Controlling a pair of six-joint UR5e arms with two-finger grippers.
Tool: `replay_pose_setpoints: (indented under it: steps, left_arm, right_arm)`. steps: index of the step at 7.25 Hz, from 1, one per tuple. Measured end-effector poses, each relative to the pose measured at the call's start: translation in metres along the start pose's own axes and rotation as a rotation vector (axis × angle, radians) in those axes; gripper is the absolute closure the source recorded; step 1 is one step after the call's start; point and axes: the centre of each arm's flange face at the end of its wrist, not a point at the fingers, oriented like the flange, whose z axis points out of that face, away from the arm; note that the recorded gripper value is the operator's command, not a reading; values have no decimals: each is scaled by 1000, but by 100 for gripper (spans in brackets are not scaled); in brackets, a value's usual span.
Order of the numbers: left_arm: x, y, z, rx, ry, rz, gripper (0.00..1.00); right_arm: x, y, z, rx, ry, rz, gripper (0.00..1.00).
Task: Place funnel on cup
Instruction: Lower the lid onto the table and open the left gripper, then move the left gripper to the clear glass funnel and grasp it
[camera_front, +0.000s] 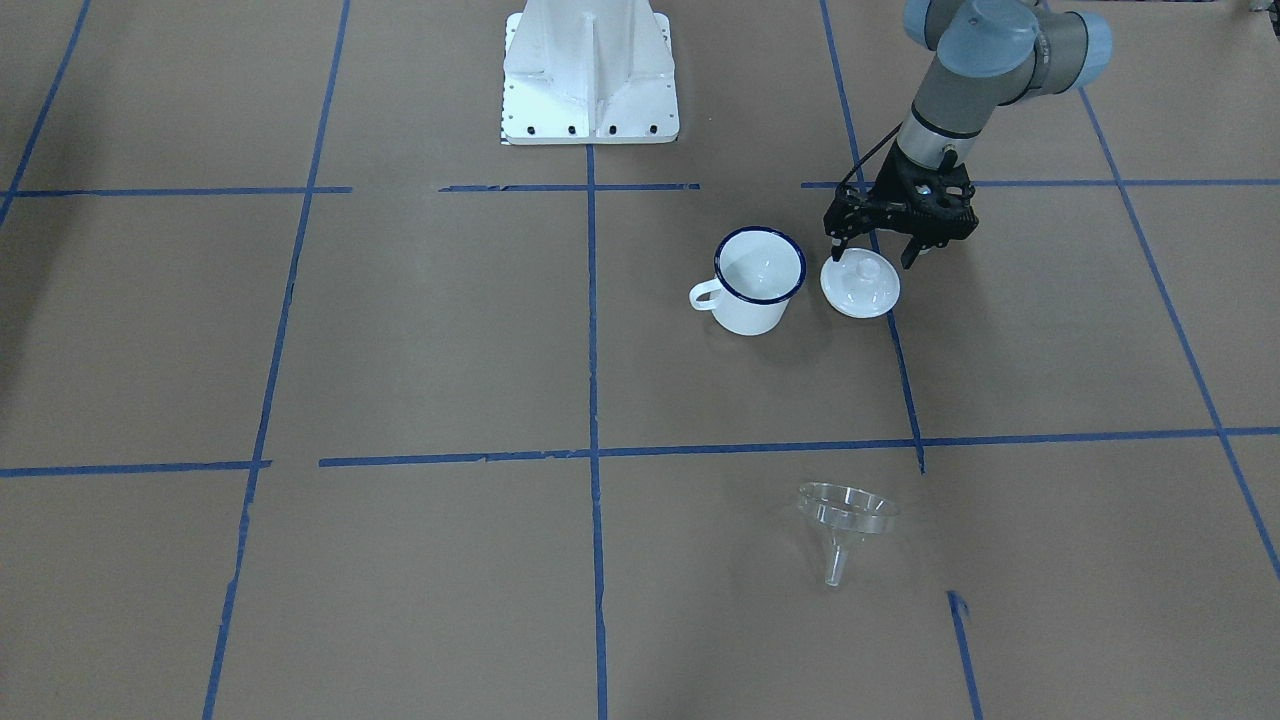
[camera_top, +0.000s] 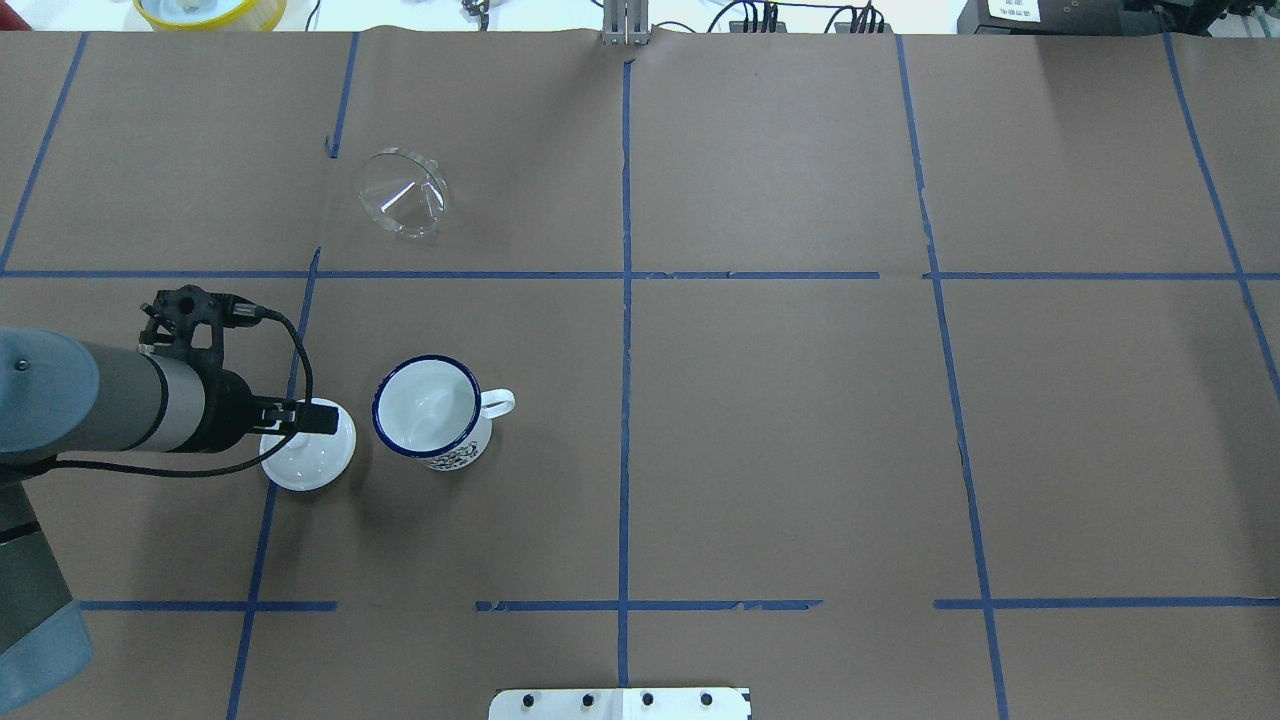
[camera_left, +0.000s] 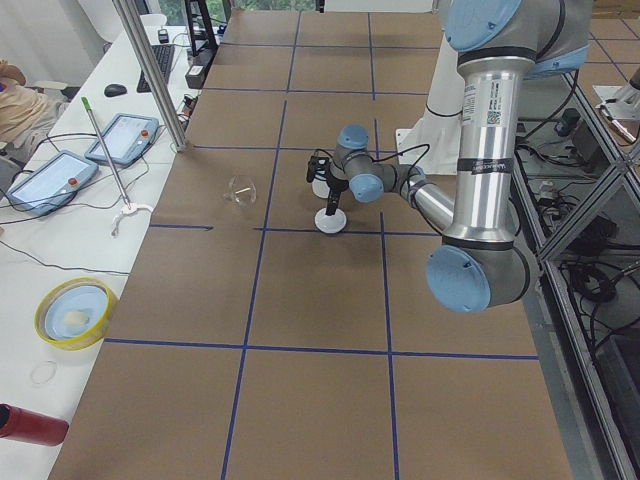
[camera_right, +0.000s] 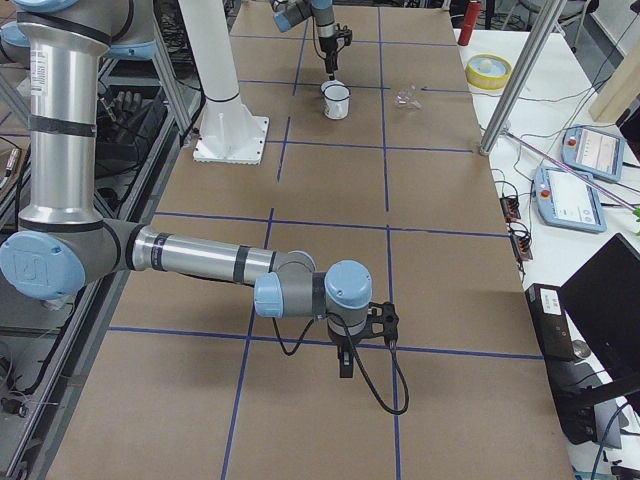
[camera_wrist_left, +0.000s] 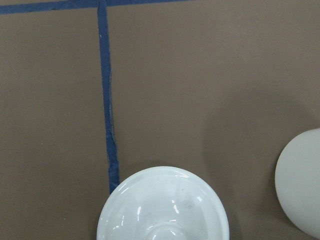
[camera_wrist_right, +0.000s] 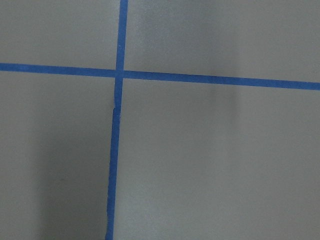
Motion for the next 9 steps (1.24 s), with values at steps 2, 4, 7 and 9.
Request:
replay_pose_setpoints:
  steps: [2,4,7,9]
  left_arm:
    - [20,-37,-31,113,70,-289,0]
    - [54,-72,-34,231,180,-600,0]
    - [98,-132,31,346,264,-965,0]
    - [86,-166,72,397,300,-1026,2]
  right_arm:
    - [0,0,0,0,0,0,0]
    - [0,0,0,0,0,0,0]
    - [0,0,0,0,0,0,0]
    - [0,0,0,0,0,0,0]
